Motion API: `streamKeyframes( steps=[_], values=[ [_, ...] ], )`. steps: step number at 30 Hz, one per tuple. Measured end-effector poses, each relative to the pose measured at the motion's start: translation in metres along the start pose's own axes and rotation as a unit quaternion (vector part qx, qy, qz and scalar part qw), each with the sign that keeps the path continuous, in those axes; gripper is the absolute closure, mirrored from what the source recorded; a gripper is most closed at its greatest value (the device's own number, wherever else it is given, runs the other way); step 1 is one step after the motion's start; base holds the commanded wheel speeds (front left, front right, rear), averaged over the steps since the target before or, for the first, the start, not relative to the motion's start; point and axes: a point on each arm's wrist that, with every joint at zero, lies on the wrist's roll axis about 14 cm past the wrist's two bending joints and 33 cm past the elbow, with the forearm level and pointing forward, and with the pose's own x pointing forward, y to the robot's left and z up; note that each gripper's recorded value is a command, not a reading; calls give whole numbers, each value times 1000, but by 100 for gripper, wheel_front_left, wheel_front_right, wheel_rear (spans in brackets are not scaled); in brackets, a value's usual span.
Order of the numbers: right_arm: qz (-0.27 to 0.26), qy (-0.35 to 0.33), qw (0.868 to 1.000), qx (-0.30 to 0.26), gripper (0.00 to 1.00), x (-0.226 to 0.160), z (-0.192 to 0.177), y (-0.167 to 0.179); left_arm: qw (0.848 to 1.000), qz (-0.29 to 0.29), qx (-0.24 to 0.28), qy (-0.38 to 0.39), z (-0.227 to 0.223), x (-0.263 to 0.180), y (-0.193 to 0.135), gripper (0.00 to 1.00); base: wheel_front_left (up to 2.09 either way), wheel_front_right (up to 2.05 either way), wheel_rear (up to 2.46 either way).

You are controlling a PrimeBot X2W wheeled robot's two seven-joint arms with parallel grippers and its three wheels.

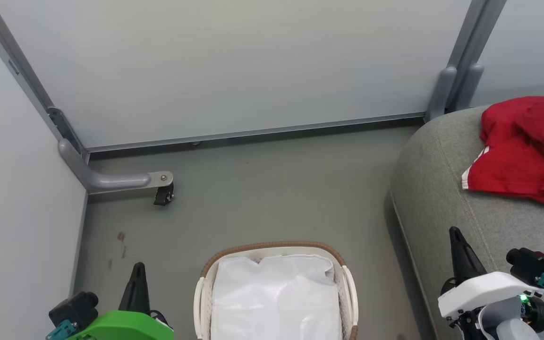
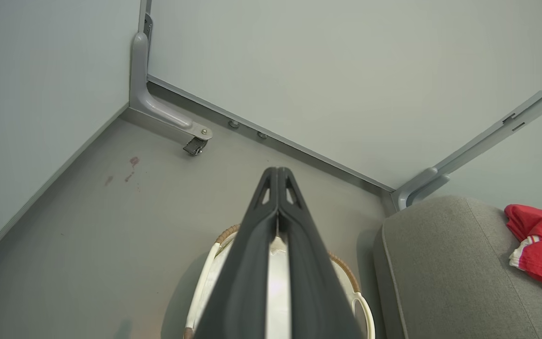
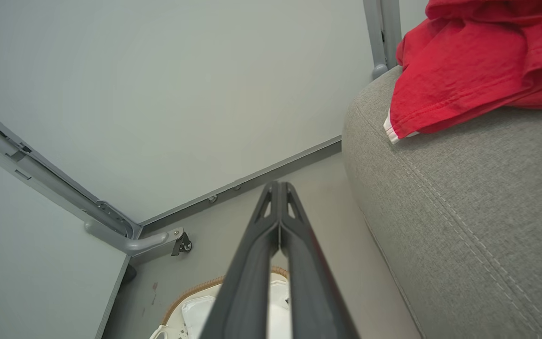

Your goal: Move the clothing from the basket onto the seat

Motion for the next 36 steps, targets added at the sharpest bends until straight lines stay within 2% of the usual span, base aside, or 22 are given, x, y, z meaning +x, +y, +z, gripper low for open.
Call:
streamKeyframes(
  steps=[16, 36],
  values=[
    [-18, 1, 993, 119, 100, 0, 4, -6, 994, 10, -110, -8, 14, 6, 4, 100, 0, 0, 0],
    [-25, 1, 970, 243, 100, 1, 9, -10, 975, 6, -222, -20, 31, 12, 5, 100, 0, 0, 0]
  ],
)
